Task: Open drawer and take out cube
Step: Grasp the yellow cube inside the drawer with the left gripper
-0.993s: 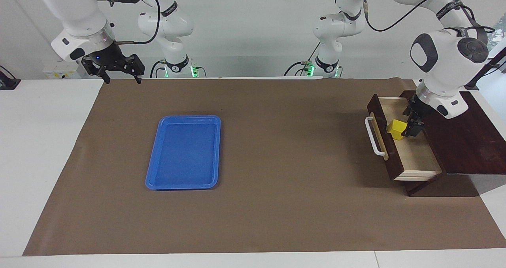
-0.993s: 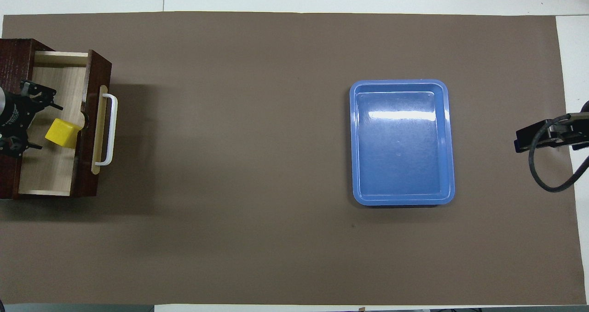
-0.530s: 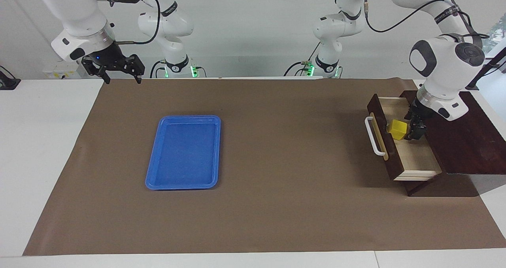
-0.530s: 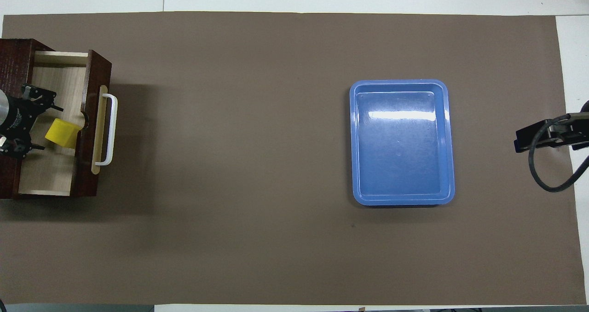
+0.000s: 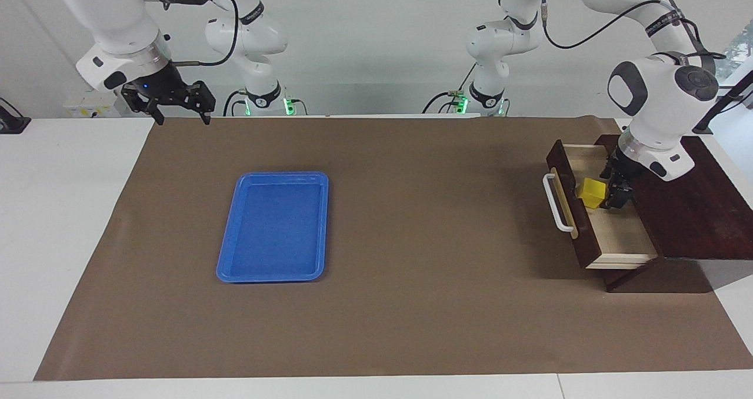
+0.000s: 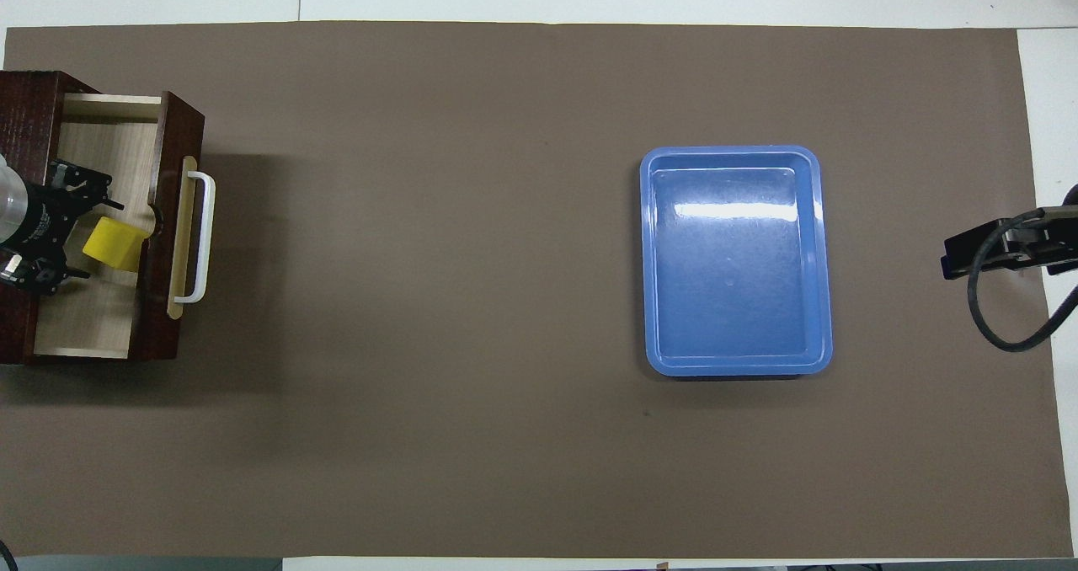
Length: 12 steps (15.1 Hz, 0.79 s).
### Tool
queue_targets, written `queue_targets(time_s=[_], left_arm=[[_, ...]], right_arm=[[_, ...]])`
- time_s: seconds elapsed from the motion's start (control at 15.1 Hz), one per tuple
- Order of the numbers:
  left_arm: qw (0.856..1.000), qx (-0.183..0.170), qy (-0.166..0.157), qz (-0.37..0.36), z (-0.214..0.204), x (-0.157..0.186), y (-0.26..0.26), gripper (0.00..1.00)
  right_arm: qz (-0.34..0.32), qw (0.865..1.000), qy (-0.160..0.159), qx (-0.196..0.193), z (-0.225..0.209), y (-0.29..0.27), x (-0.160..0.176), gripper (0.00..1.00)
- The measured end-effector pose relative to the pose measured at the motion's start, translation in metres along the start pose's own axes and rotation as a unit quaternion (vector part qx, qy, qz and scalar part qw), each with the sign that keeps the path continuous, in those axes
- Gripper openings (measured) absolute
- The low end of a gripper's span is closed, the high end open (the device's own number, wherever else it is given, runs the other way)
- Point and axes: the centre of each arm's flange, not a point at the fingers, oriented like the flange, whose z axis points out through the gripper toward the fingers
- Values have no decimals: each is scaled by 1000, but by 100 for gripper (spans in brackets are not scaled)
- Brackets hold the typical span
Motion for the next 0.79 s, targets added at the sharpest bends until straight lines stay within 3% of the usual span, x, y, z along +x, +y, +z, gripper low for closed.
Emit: queue_targets(time_s=[0.13,0.26,0.4,0.79], left_arm=[[1000,0,0,0,1,0,0,78],[1000,1,0,0,1,0,0,74],[1000,0,0,1,1,0,0,55],[1000,-7,5,-1,-15,3,3,55]], right_arm=[[0,1000,0,0,0,0,0,100],[0,1000,0,0,0,0,0,100],[0,1000,0,0,0,0,0,100],[0,1000,0,0,0,0,0,100]])
